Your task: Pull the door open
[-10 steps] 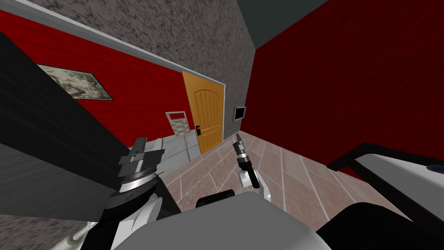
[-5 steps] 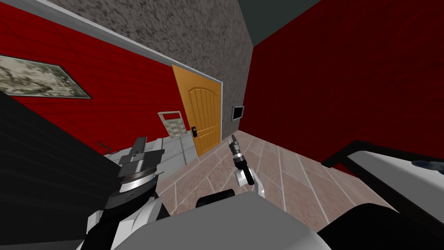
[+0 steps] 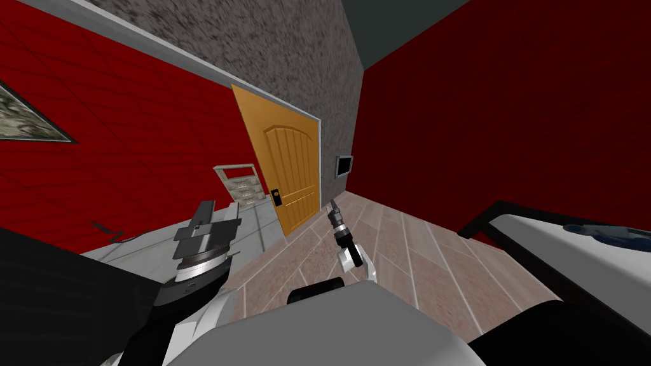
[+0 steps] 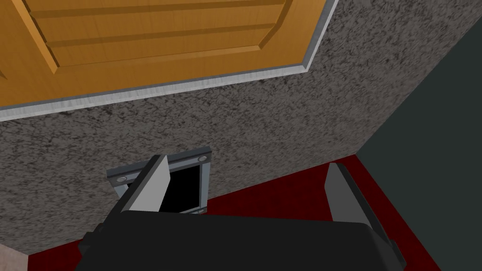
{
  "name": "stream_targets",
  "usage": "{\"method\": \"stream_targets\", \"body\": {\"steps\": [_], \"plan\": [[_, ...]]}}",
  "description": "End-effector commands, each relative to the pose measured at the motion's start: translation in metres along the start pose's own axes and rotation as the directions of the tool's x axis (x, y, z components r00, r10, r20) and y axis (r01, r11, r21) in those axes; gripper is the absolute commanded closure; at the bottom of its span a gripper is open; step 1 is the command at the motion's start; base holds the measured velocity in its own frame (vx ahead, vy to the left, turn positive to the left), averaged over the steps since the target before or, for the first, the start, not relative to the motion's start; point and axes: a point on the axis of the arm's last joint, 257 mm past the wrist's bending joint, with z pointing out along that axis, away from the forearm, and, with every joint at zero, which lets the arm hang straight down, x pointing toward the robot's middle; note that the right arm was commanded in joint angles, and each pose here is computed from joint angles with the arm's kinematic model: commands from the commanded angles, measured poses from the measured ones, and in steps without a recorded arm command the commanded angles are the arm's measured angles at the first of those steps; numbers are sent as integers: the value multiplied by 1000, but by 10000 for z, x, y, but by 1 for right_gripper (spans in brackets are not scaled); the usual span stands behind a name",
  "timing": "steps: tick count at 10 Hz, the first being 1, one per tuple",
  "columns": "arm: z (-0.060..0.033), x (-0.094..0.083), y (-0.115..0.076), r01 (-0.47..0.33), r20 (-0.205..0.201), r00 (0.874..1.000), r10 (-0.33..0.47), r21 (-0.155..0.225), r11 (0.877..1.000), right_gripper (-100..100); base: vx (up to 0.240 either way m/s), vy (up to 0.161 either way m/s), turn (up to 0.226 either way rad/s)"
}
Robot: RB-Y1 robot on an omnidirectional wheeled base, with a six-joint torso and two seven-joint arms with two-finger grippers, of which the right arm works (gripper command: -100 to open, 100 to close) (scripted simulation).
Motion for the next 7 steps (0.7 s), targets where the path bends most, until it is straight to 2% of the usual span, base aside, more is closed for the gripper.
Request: {"method": "stream_targets", "body": {"steps": [1, 7], "plan": [[15, 116, -134, -18, -25, 1000, 18, 21, 1000, -100, 124, -8, -90], [72, 564, -517, -62, -111, 991, 72, 92, 994, -100, 99, 6, -89]]}}
